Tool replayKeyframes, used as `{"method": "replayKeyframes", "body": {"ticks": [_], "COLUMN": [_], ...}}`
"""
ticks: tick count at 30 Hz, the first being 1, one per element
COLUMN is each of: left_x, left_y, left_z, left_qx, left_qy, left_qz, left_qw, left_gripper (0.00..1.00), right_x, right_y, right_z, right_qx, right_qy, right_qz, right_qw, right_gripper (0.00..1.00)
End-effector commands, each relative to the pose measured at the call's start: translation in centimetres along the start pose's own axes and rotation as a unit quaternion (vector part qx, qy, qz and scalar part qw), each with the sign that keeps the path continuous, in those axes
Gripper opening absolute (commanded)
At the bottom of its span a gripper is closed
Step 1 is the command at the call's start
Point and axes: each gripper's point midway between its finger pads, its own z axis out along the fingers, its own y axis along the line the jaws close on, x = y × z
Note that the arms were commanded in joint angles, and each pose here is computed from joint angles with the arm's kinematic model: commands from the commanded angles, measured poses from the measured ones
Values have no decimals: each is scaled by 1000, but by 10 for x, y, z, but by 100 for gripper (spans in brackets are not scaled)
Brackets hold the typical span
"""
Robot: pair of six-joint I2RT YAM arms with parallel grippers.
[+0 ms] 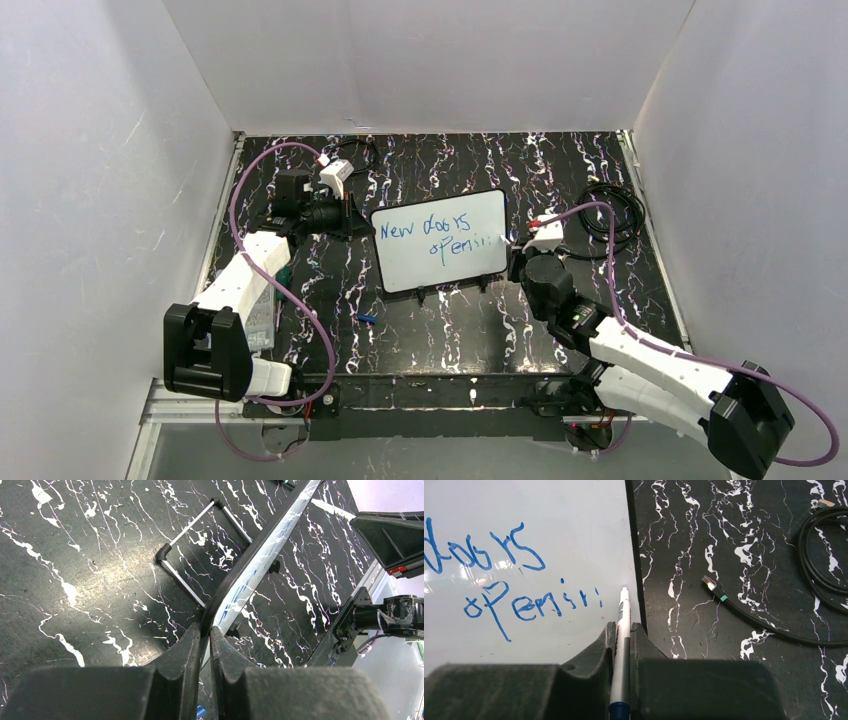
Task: Write a sentence on the whiteboard
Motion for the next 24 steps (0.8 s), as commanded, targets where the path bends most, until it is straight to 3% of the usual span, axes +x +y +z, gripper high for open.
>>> {"method": "replayKeyframes", "body": {"ticks": [1,9,24], "left_x": [-5,-6,-6], "left_y": [-13,-14,-13], "left_z": [-7,-7,-7], "left_qx": [17,17,17], "left_qy": [-10,-11,-11], "left_qz": [15,15,15], "left_qw": [1000,1000,1000], "left_gripper": [0,0,0], "right_x": [-36,-34,9], "right_y": [7,16,4], "right_z": [5,6,-3], "right_qx": [-4,-29,-14], "right_qy": [-51,-46,17], "right_qz": [21,15,30], "right_qw": [998,998,999], "right_gripper": [1,1,1]}}
